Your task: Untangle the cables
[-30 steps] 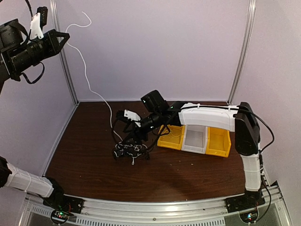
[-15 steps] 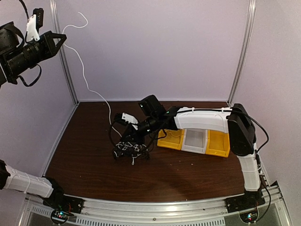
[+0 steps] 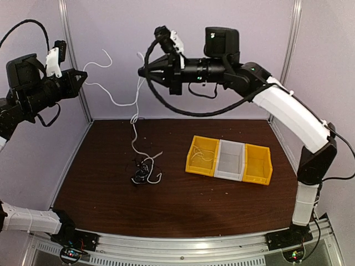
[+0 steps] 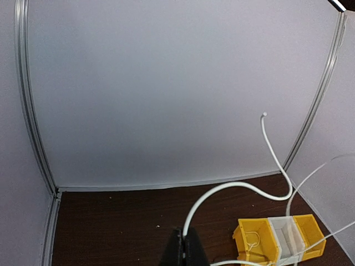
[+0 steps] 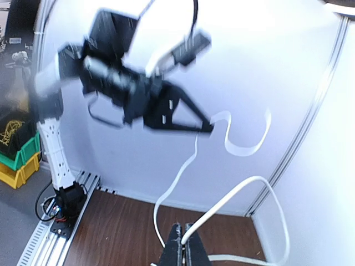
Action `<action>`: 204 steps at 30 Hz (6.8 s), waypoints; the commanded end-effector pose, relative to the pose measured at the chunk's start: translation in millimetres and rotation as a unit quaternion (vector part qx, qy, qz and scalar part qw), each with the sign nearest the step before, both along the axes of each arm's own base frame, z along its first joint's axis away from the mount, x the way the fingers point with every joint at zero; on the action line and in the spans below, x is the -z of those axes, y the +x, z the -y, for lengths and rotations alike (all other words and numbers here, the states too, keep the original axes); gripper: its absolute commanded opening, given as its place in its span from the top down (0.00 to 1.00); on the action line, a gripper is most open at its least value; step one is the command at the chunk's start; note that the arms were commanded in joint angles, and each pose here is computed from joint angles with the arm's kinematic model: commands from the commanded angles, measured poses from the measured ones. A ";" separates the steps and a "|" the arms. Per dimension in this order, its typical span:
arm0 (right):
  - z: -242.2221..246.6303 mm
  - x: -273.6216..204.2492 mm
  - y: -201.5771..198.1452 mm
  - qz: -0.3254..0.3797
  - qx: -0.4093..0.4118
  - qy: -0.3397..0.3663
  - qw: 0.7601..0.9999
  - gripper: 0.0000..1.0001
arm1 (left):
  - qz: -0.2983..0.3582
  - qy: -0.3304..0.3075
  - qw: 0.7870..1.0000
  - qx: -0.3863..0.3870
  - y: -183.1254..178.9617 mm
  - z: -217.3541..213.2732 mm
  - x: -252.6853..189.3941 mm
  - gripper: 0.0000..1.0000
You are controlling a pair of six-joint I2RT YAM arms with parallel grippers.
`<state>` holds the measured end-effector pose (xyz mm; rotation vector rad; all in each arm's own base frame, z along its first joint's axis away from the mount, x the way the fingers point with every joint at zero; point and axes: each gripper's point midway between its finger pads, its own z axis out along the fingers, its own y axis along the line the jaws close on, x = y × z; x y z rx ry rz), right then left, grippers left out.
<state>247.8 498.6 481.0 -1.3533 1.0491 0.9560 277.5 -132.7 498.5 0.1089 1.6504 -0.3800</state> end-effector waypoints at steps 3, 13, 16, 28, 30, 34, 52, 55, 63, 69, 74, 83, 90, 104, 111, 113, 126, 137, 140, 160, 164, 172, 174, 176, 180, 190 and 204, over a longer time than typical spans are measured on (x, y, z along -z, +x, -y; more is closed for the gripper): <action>21.1 10.8 -2.1 -0.003 0.023 -0.030 0.999 1.00 | -0.003 -0.024 1.000 0.002 6.1 4.7 23.2 1.00; 4.4 81.9 6.4 -0.068 0.014 -0.072 0.995 1.00 | -0.014 -0.018 1.000 0.003 8.2 6.5 39.2 1.00; 5.9 56.2 3.0 -0.061 0.008 -0.053 0.997 1.00 | -0.012 -0.017 1.000 0.001 6.8 4.8 38.9 1.00; 9.2 -9.9 -36.4 -0.067 -0.082 0.009 0.994 1.00 | 0.025 -0.046 0.998 -0.016 -8.6 -13.0 23.4 1.00; 5.7 1.6 -29.5 -0.068 -0.067 0.000 0.995 1.00 | 0.013 -0.038 0.999 -0.001 -6.1 -5.2 35.9 1.00; 2.8 22.6 -16.6 -0.063 -0.034 -0.019 0.997 1.00 | -0.003 -0.025 0.998 0.061 -6.5 20.0 60.5 1.00; -1.2 146.0 -11.1 -0.142 -0.021 -0.118 0.983 1.00 | -0.074 -0.079 0.957 0.270 -25.5 98.7 172.0 1.00; -6.2 145.9 -8.6 -0.155 -0.022 -0.113 0.981 1.00 | -0.070 -0.084 0.948 0.298 -27.9 109.2 172.6 1.00; -15.1 148.6 -7.7 -0.189 -0.031 -0.106 0.976 1.00 | -0.071 -0.068 0.928 0.360 -42.4 137.5 181.9 0.94; -15.3 141.8 -8.0 -0.208 -0.032 -0.091 0.973 1.00 | -0.056 -0.065 0.923 0.374 -47.9 144.3 185.4 0.92; -15.9 131.5 -14.6 -0.242 -0.050 -0.072 0.966 1.00 | -0.042 -0.057 0.921 0.383 -50.1 151.9 186.6 0.81; -17.4 135.5 -15.1 -0.250 -0.054 -0.074 0.964 1.00 | -0.019 -0.042 0.916 0.397 -55.6 166.7 182.1 0.77; -12.9 140.7 -13.1 -0.243 -0.049 -0.079 0.966 1.00 | -0.041 -0.011 0.934 0.355 -46.8 157.3 192.1 0.76; -10.2 150.4 -11.1 -0.247 -0.048 -0.085 0.964 1.00 | -0.047 -0.033 0.942 0.330 -47.0 146.0 206.8 0.55; -7.8 144.1 -15.5 -0.248 -0.056 -0.080 0.964 1.00 | -0.054 -0.026 0.947 0.314 -33.8 150.9 214.9 0.67; -6.9 146.8 -14.0 -0.246 -0.051 -0.082 0.964 1.00 | -0.045 -0.026 0.947 0.317 -34.8 151.2 210.0 0.85; 62.1 202.0 51.7 -0.232 0.034 -0.099 0.967 0.31 | 0.078 0.010 0.986 0.145 -21.7 77.0 43.2 1.00; 43.4 245.1 52.3 -0.260 0.007 -0.144 0.955 0.21 | 0.181 0.000 0.980 0.081 -22.6 52.0 -90.5 1.00; 51.0 212.7 46.2 -0.232 0.005 -0.128 0.964 0.21 | 0.172 0.003 0.981 0.088 -15.8 60.9 -83.1 1.00; 281.3 209.5 109.3 -0.224 0.253 -0.085 0.937 0.22 | 0.014 -0.001 0.939 0.343 17.1 232.7 93.2 1.00; 332.7 227.7 118.1 -0.232 0.321 -0.069 0.916 0.22 | 0.009 -0.014 0.930 0.368 26.4 262.7 108.4 1.00; 375.9 232.7 129.2 -0.219 0.381 -0.051 0.897 0.21 | -0.014 -0.037 0.919 0.391 58.0 311.0 148.0 1.00; 377.9 231.9 128.4 -0.215 0.384 -0.050 0.897 0.21 | -0.018 -0.043 0.918 0.395 65.7 321.9 158.2 1.00; 377.6 230.1 126.4 -0.213 0.382 -0.048 0.898 0.21 | -0.023 -0.045 0.917 0.395 75.1 332.1 170.1 1.00; 376.3 230.4 123.5 -0.211 0.377 -0.046 0.901 0.21 | -0.032 -0.038 0.915 0.401 90.9 353.0 191.6 1.00; 372.6 236.8 122.3 -0.219 0.363 -0.049 0.904 0.21 | -0.062 -0.038 0.920 0.386 126.1 356.9 229.5 1.00; 378.1 246.9 125.3 -0.234 0.358 -0.054 0.902 0.21 | -0.145 0.023 0.939 0.310 148.2 331.2 304.3 1.00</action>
